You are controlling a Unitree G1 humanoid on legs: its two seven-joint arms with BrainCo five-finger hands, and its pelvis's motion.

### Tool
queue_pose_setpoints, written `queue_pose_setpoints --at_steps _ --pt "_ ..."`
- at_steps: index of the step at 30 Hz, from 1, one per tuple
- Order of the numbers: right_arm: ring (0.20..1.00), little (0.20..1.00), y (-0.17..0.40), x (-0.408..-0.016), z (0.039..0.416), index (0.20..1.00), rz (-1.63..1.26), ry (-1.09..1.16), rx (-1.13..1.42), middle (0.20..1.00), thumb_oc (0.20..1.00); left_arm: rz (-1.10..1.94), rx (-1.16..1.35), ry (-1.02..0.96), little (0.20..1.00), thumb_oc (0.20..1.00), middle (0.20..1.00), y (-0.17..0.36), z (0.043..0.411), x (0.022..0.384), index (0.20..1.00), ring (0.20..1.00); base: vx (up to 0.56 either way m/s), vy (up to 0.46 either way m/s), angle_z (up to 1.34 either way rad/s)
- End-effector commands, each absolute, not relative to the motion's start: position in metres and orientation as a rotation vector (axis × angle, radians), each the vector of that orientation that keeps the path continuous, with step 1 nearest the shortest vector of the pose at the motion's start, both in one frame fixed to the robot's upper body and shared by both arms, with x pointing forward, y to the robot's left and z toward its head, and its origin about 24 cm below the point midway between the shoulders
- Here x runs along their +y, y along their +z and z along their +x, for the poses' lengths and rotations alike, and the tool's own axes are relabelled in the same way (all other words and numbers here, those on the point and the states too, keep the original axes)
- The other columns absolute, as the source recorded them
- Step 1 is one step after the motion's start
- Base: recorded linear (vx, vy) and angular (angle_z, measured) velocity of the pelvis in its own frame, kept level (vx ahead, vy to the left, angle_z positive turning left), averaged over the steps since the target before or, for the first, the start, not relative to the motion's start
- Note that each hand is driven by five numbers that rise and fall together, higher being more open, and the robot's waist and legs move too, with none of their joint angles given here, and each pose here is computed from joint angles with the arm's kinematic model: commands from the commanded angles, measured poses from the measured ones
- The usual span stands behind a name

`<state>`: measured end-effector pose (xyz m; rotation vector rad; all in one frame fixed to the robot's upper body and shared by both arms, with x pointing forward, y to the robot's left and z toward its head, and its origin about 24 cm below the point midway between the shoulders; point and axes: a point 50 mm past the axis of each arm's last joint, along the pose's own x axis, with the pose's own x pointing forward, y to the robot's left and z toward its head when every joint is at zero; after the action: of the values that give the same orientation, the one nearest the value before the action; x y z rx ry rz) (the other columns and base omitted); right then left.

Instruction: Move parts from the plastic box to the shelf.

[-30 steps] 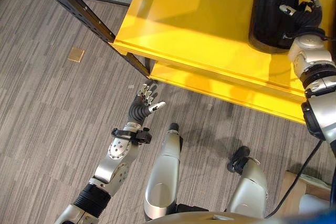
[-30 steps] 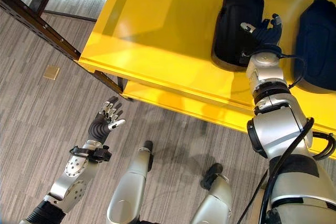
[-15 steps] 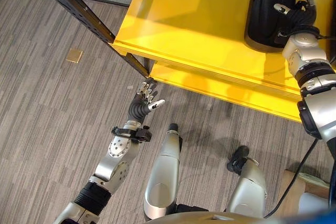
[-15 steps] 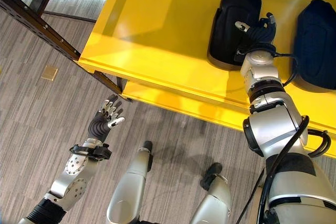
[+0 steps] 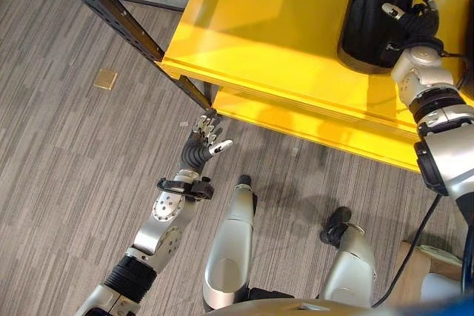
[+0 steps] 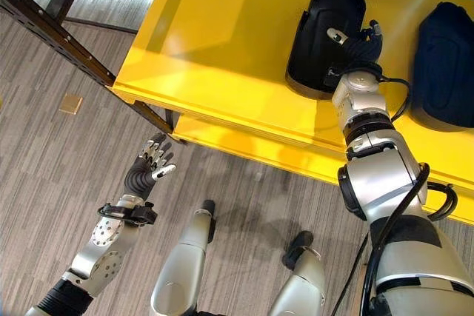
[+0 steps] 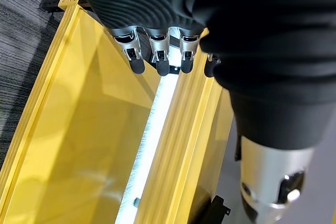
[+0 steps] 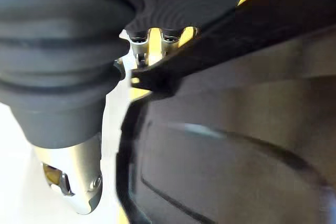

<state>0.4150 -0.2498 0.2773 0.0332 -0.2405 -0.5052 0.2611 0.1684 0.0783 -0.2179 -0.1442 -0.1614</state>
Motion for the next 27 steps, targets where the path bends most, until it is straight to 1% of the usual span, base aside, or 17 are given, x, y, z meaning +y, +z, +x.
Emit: queue_pose_setpoints --at_steps 1,10,15,23,25,27 --pt "1.0 1.0 0.351 -0.241 0.401 1.0 -0.029 -0.482 -0.506 1.0 1.0 -0.188 -0.242 -0.158 1.0 1.0 1.0 0.098 0.263 0.182 1.0 1.0 0.0 0.0 0.0" --pt "1.0 1.0 0.369 -0.243 0.393 1.0 -0.077 -0.49 -0.578 1.0 1.0 -0.176 -0.231 -0.154 1.0 1.0 1.0 0.097 0.263 0.187 1.0 1.0 -0.01 -0.009 -0.02" --pt "1.0 1.0 0.379 -0.231 0.39 1.0 -0.091 -0.449 -0.636 1.0 1.0 -0.167 -0.217 -0.151 1.0 1.0 1.0 0.094 0.262 0.19 1.0 1.0 -0.03 -0.028 -0.1" --pt "1.0 1.0 0.361 -0.207 0.389 1.0 -0.058 -0.337 -0.684 1.0 1.0 -0.151 -0.183 -0.128 1.0 1.0 1.0 0.086 0.261 0.197 1.0 1.0 0.01 -0.053 -0.09" --pt "1.0 1.0 0.345 -0.191 0.383 1.0 -0.015 -0.235 -0.725 1.0 1.0 -0.146 -0.17 -0.111 1.0 1.0 1.0 0.084 0.259 0.202 1.0 1.0 0.05 -0.082 -0.11" --pt "1.0 1.0 0.338 -0.186 0.38 1.0 0.0 -0.204 -0.733 1.0 1.0 -0.142 -0.161 -0.107 1.0 1.0 1.0 0.082 0.258 0.203 1.0 1.0 0.03 -0.056 -0.14"
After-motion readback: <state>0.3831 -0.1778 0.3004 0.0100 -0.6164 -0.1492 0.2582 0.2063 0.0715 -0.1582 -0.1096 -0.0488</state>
